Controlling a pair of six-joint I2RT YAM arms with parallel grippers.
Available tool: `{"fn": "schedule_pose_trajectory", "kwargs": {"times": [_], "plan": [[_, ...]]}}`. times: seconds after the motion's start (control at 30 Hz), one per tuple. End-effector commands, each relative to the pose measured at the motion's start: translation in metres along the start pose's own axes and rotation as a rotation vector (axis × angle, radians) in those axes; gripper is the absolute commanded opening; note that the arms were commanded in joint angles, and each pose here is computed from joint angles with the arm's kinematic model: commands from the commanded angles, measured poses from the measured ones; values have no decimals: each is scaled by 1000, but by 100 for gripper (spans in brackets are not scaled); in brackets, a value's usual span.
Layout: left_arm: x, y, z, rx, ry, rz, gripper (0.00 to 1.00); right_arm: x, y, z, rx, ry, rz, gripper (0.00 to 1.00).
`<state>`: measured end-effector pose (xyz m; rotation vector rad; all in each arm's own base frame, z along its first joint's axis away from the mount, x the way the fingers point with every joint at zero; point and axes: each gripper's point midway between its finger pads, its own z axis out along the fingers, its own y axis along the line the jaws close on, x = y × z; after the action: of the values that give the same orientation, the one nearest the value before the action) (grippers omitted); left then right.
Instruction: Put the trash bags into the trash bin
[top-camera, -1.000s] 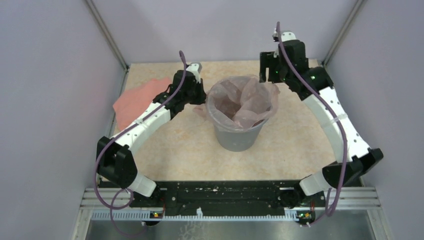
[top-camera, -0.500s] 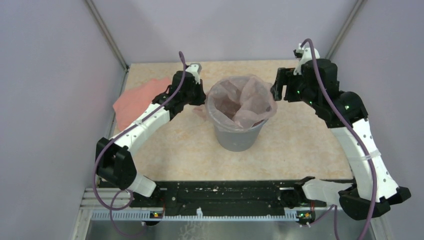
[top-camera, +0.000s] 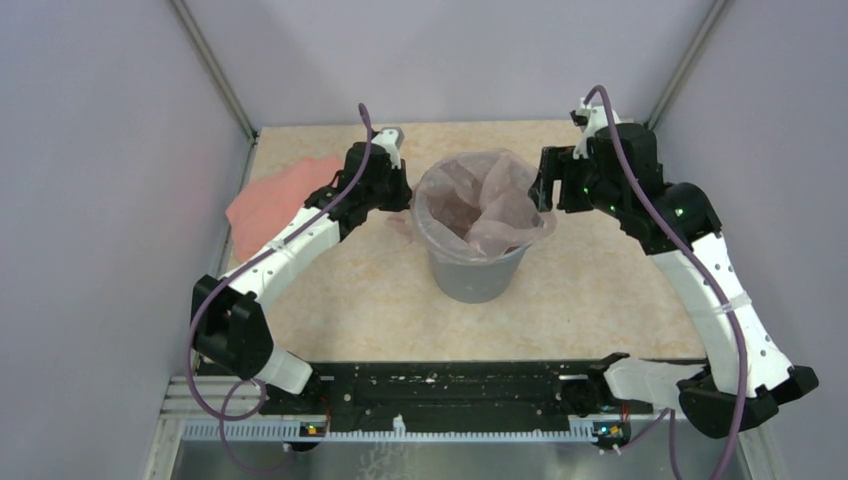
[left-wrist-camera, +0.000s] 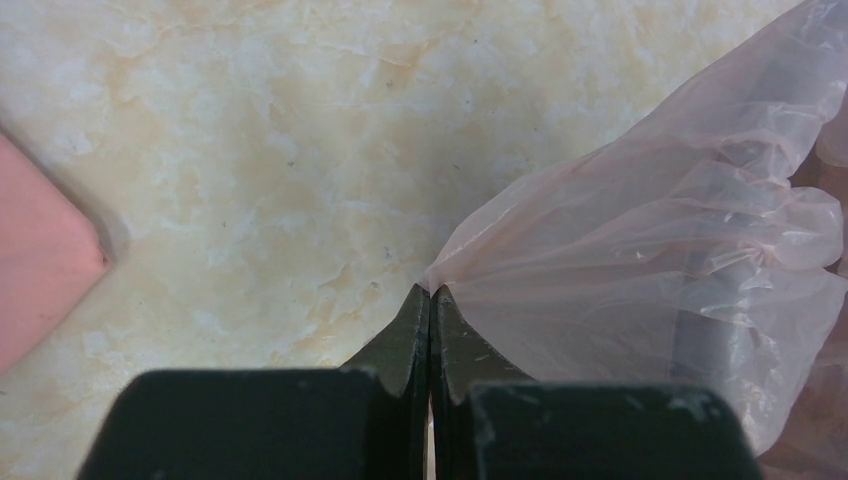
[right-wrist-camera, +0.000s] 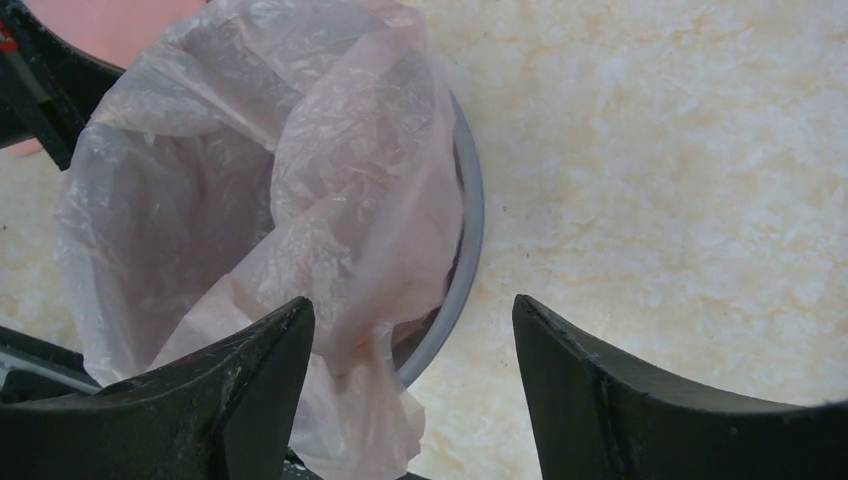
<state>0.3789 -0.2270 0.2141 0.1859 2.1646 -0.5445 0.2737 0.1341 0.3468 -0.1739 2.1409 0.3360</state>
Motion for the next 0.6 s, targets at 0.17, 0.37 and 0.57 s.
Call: {"fn": "schedule_pose_trajectory", "kwargs": {"times": [0.17, 0.37, 0.57], "plan": [[-14, -5, -9, 22, -47, 12, 0, -11, 19, -8, -11, -46, -39, 73], [-12, -4, -8, 18, -44, 10, 0, 11, -19, -1, 191, -7, -34, 36], [-1, -2, -6, 16, -20, -10, 0, 45, -38, -7, 255, 1, 27, 8]]}}
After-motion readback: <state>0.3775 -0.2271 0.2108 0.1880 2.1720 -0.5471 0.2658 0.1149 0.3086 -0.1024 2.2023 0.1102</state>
